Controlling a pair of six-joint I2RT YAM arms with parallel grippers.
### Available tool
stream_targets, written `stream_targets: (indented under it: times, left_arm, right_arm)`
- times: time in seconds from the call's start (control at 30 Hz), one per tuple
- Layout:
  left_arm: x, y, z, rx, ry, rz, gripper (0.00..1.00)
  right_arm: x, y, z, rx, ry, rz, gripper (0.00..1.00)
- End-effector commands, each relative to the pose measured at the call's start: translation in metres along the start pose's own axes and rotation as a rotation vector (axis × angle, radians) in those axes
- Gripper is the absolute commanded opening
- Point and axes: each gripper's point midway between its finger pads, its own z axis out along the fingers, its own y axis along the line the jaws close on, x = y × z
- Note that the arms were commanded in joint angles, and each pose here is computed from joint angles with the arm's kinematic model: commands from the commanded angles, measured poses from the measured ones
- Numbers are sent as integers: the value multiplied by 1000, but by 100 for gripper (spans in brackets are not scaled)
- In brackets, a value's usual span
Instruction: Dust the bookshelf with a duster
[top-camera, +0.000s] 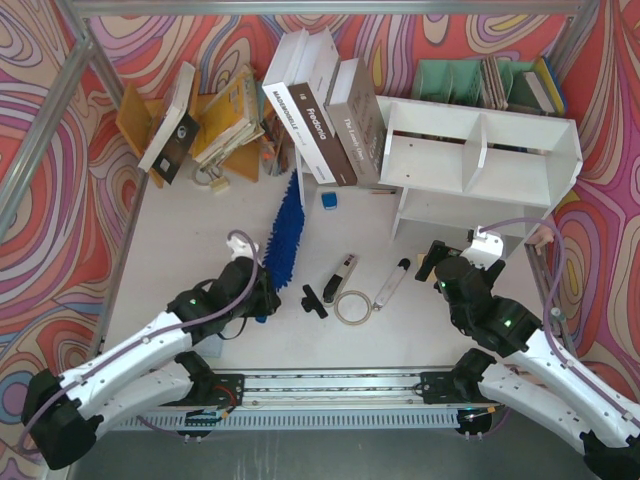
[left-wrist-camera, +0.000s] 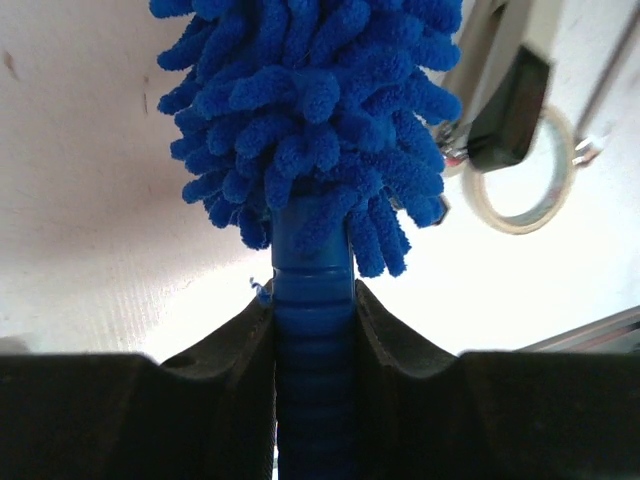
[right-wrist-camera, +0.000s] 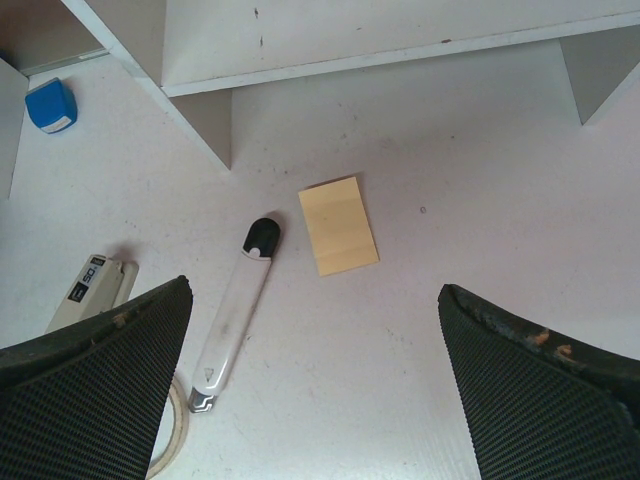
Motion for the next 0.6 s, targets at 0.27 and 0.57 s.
stream_targets:
  times: [0.27,0.57]
  left_arm:
    - [-119,-46,-110,88,-330,124,0]
    - [-161,-47,-167,84,-508,113,0]
  right_arm:
    - [-5,-4,-2,7,-25,23,99]
    - [-6,-4,-3,4,-25,22,99]
